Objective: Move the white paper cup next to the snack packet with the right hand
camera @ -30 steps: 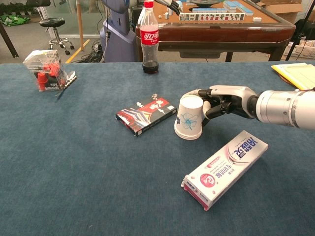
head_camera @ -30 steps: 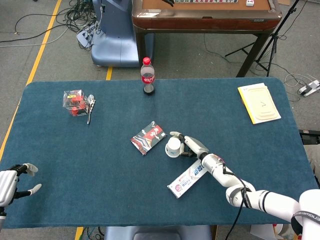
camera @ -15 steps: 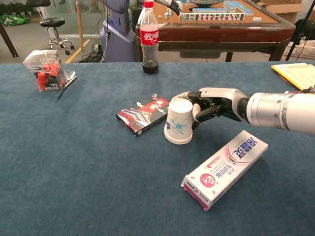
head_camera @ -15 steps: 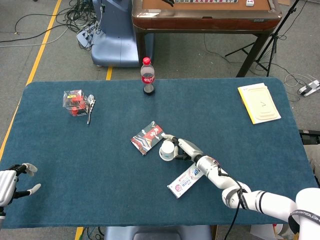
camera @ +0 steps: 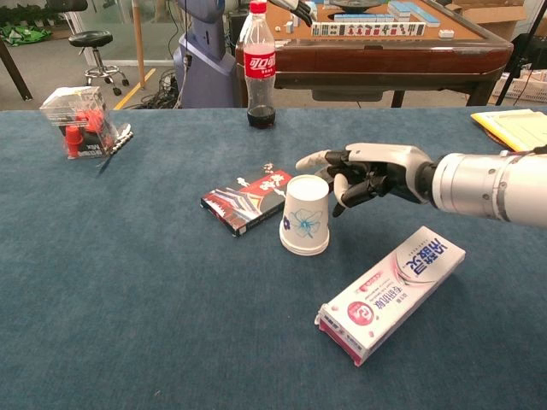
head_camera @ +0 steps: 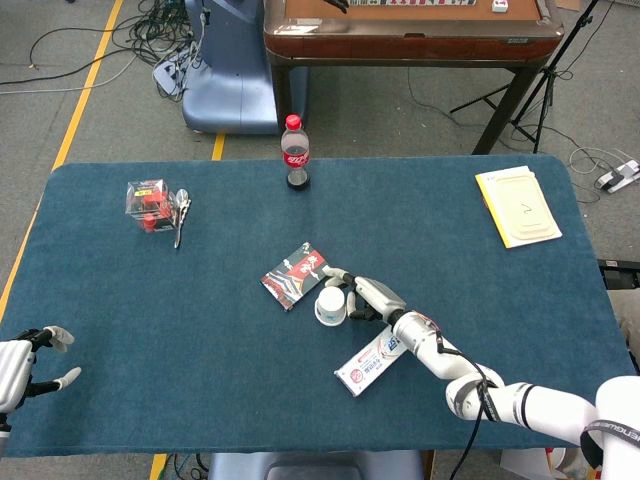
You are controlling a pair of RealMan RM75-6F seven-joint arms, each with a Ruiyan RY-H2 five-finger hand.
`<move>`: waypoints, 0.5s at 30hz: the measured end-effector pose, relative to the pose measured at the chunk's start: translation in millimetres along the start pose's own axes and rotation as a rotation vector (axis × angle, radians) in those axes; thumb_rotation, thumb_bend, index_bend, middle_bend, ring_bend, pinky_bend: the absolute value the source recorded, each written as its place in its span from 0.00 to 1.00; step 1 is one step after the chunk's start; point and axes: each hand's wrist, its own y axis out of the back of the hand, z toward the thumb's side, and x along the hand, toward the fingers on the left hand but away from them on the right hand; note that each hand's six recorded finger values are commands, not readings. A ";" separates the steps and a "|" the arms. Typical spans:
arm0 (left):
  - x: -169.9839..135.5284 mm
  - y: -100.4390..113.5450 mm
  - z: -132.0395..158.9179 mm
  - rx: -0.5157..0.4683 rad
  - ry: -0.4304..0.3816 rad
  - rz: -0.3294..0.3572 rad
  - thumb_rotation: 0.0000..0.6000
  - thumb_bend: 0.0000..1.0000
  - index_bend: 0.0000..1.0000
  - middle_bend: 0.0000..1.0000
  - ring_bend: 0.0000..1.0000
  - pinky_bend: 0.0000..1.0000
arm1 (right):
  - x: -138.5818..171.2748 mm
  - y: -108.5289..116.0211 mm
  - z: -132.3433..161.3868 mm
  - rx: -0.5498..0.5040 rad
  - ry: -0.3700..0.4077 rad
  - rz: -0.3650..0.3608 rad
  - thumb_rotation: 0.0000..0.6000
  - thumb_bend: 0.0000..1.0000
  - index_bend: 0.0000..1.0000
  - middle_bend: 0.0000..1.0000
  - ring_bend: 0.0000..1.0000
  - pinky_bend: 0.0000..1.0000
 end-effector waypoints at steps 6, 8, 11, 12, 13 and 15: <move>-0.1 -1.2 1.6 0.008 -0.004 -0.002 1.00 0.02 0.47 0.53 0.45 0.58 | 18.1 24.3 2.0 0.085 0.015 -0.060 1.00 0.45 0.10 0.16 0.17 0.33; -0.3 -1.2 2.1 0.010 -0.004 -0.001 1.00 0.02 0.47 0.53 0.45 0.58 | 25.0 33.0 1.5 0.135 0.017 -0.094 1.00 0.44 0.10 0.15 0.17 0.33; -0.5 -0.4 2.5 0.011 -0.005 0.003 1.00 0.02 0.47 0.53 0.45 0.58 | 38.1 47.2 -0.5 0.231 0.009 -0.153 1.00 0.43 0.10 0.15 0.17 0.32; -0.6 0.0 2.7 0.012 -0.006 0.004 1.00 0.02 0.47 0.53 0.45 0.58 | 43.0 51.9 -1.3 0.265 0.004 -0.173 1.00 0.42 0.10 0.15 0.17 0.31; -0.7 0.6 3.1 0.012 -0.007 0.007 1.00 0.02 0.47 0.53 0.45 0.58 | 50.3 58.4 -2.5 0.312 -0.005 -0.201 1.00 0.42 0.10 0.15 0.17 0.31; -1.0 1.6 3.8 0.012 -0.009 0.011 1.00 0.02 0.47 0.53 0.45 0.58 | 62.8 68.5 -4.5 0.387 -0.023 -0.246 1.00 0.41 0.10 0.15 0.17 0.31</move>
